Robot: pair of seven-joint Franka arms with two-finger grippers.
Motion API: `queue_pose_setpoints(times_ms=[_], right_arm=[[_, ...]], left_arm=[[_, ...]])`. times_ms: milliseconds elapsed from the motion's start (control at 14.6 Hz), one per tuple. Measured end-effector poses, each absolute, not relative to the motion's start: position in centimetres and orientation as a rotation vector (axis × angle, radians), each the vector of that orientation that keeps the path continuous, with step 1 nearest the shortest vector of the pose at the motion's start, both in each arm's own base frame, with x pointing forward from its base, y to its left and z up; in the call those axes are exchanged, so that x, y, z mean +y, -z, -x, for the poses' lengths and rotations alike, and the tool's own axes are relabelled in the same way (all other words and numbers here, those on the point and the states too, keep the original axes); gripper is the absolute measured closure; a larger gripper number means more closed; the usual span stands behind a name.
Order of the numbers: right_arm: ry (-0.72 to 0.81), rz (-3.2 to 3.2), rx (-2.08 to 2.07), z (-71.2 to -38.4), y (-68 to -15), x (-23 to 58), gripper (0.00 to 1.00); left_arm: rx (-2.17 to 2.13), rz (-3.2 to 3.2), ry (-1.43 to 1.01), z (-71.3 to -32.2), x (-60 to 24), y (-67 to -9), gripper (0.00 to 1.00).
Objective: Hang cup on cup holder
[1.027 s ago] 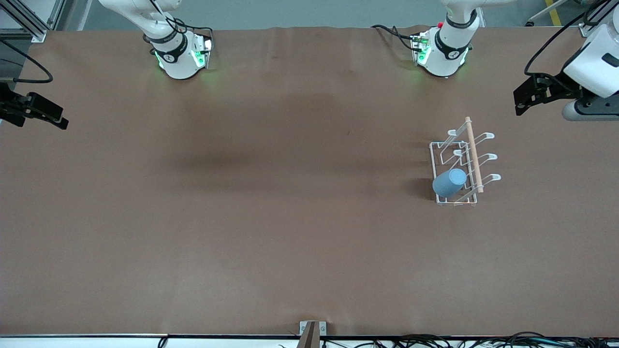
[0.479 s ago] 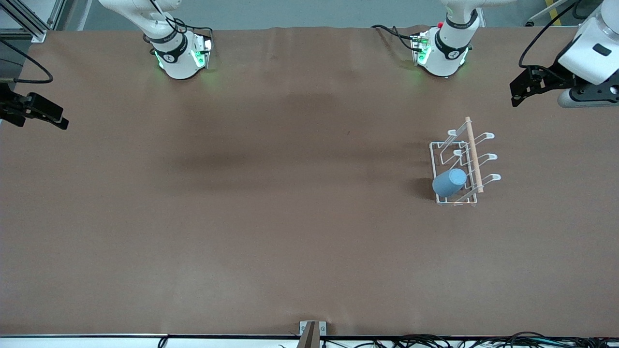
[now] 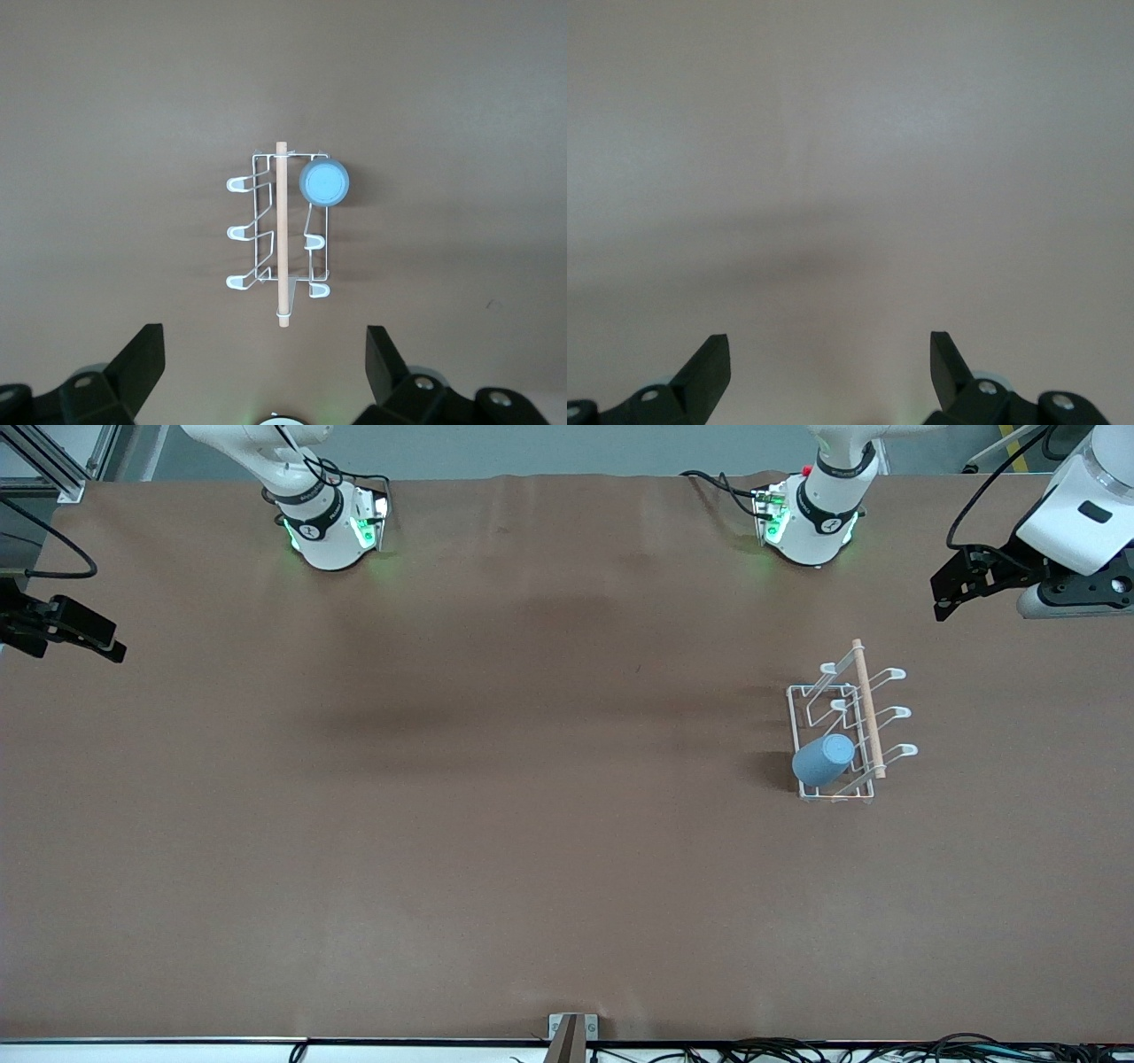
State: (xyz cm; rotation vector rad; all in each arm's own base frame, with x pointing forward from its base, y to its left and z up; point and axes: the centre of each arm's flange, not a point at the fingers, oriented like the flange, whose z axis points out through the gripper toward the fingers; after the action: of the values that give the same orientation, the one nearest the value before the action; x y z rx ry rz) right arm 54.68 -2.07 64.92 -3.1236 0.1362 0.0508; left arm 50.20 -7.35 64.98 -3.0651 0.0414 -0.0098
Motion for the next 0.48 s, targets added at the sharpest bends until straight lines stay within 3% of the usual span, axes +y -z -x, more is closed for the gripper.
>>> queue_pose_setpoints(times_ms=[479], right_arm=[[-0.053, 3.121, 0.142, -54.67, -64.86, -2.25, 0.00]], left_arm=[[0.058, 3.122, -0.020, -50.19, -8.21, -64.69, 0.00]])
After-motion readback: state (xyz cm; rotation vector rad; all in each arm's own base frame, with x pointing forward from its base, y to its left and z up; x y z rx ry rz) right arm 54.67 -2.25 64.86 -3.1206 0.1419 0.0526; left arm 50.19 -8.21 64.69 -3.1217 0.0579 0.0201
